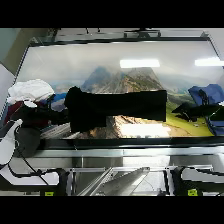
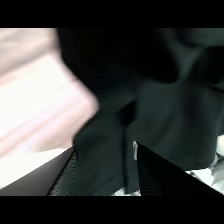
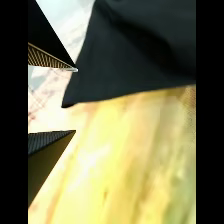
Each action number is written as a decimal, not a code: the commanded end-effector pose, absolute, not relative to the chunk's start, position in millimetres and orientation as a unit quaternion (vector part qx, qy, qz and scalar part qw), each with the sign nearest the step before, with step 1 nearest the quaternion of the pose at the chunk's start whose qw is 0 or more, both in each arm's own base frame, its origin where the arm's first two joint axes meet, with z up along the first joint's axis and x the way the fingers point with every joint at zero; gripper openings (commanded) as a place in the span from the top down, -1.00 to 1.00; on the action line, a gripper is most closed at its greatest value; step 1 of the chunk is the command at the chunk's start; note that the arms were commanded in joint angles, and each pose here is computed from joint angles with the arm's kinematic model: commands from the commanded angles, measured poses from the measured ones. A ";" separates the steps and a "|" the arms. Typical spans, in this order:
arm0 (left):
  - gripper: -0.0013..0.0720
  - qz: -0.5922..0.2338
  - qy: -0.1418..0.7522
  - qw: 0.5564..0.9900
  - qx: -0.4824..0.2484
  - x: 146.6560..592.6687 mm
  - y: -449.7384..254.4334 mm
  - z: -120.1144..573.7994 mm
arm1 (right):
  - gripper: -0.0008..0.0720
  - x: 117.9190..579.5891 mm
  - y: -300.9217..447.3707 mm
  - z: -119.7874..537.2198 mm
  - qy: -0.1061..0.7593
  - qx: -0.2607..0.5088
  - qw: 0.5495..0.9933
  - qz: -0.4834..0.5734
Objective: Fold the shirts.
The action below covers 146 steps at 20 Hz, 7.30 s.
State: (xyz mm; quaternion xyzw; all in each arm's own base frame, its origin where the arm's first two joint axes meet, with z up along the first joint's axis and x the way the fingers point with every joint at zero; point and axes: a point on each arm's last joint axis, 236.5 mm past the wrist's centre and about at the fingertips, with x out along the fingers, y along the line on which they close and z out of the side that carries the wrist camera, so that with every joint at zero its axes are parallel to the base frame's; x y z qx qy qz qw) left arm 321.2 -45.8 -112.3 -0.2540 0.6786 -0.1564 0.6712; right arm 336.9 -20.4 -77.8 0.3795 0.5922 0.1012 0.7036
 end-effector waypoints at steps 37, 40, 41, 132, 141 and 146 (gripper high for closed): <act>0.87 -0.639 -0.171 0.661 -0.353 242.2 -36.8 486.2 | 0.93 319.1 58.2 414.7 0.037 0.431 0.734 0.524; 0.87 -0.626 -0.214 0.702 -0.264 198.9 -54.8 535.3 | 0.93 278.1 58.8 471.5 -0.022 0.367 0.775 0.513; 0.87 -0.621 -0.226 0.712 -0.237 184.8 -62.5 548.0 | 0.93 261.9 60.6 488.3 -0.046 0.351 0.779 0.517; 0.87 -0.082 0.595 0.718 -0.352 266.8 -37.6 -99.3 | 0.43 239.6 21.7 -124.7 0.734 0.304 0.567 0.218; 0.87 -0.264 0.518 0.720 -0.380 310.3 -79.1 26.1 | 0.93 310.8 46.4 -29.0 0.581 0.364 0.684 0.250; 0.87 -0.476 0.265 0.767 -0.340 303.4 -116.2 247.9 | 0.93 325.9 80.4 215.1 0.286 0.329 0.813 0.387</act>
